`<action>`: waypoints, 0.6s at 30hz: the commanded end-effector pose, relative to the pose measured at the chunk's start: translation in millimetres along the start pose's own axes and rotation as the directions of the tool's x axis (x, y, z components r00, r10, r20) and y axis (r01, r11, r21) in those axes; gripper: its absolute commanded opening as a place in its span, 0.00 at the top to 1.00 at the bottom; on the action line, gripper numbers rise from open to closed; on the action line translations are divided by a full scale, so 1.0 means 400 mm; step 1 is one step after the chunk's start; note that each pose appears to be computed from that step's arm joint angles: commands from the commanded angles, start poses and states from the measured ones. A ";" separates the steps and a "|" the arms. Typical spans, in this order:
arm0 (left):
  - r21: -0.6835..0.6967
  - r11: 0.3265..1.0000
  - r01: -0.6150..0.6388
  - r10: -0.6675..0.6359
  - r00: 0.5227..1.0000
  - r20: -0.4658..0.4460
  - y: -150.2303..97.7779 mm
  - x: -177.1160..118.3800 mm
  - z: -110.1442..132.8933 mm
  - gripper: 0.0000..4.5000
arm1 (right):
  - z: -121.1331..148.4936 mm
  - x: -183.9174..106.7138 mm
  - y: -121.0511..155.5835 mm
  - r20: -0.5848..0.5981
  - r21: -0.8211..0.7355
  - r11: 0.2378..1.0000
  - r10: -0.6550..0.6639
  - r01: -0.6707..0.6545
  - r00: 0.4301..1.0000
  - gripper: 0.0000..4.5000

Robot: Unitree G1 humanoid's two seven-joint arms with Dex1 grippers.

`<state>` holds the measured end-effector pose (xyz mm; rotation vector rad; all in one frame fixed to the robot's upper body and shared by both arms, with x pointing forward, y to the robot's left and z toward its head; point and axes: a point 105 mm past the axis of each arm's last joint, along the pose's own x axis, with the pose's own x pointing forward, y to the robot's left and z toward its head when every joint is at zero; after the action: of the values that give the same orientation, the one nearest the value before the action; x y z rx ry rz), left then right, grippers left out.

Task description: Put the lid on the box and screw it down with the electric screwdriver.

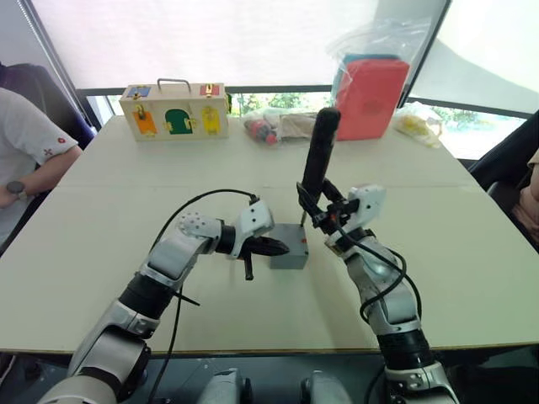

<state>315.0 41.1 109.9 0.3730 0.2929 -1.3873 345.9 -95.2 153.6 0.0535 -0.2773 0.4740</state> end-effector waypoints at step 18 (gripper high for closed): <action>-0.031 0.999 -0.008 0.007 1.000 -0.026 -0.001 0.007 -0.027 1.00 | -0.150 -0.059 -0.054 -0.237 -0.026 0.996 -0.085 0.081 0.968 0.60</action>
<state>315.3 40.0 109.7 0.3692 0.2884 -1.3847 348.3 -96.1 153.8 0.0324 -0.2815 0.4643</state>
